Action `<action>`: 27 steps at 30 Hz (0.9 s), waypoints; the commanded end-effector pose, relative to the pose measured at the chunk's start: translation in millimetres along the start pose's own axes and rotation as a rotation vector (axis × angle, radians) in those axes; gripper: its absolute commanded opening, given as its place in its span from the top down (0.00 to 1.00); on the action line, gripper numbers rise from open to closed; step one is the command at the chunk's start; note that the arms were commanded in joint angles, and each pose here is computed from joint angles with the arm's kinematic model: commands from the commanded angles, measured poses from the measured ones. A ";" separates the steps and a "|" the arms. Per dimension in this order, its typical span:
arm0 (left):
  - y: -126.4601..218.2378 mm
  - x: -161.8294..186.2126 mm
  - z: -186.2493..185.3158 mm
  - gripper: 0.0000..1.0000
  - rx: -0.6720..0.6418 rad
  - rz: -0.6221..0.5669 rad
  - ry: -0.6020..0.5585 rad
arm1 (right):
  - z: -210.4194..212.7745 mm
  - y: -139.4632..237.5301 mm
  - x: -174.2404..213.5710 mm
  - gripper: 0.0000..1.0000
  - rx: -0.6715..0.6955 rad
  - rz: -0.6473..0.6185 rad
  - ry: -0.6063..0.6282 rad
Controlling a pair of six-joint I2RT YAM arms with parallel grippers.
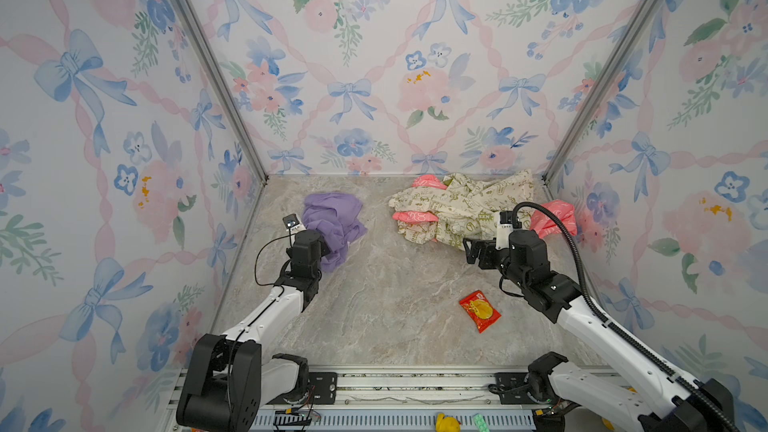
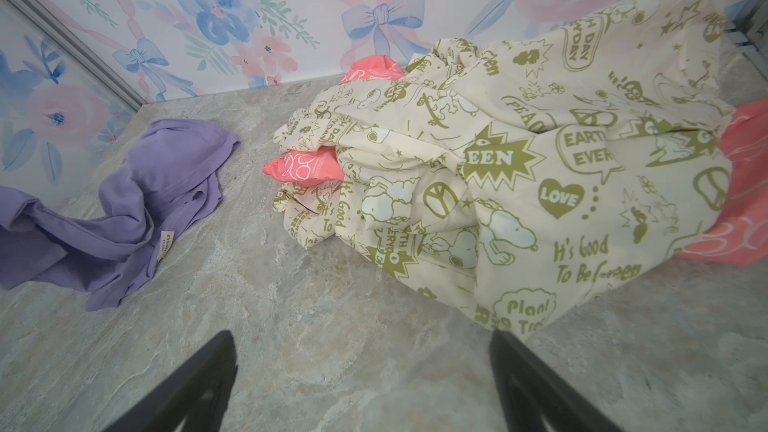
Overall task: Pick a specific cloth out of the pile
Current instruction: 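Lower the purple cloth onto the floor with the left gripper and open it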
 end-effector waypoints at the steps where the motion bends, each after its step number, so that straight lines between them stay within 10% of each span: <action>1: 2.6 20.6 13.9 1.00 -0.037 0.033 0.054 | 3.9 1.5 -0.5 0.03 -0.021 -0.021 0.001; 9: 4.6 74.4 40.9 0.99 -0.086 0.162 0.111 | 12.2 4.0 2.6 0.03 -0.088 -0.013 0.014; 20: 56.3 -5.9 4.4 0.20 0.140 -0.045 0.181 | 19.4 47.4 -17.8 0.03 -0.177 -0.146 0.034; 27: 67.0 -62.6 -32.0 0.02 0.210 -0.176 0.128 | 19.3 65.1 -25.5 0.03 -0.199 -0.238 0.020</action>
Point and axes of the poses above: each gripper's point midway between its finger pads, its own y axis back along the fingers, its own z axis along the line the jaws close on, x = y × z, the point moved 4 cm from there along y, back along the fingers, and after that the axes turned 8 degrees about y, right-handed, at the moved point
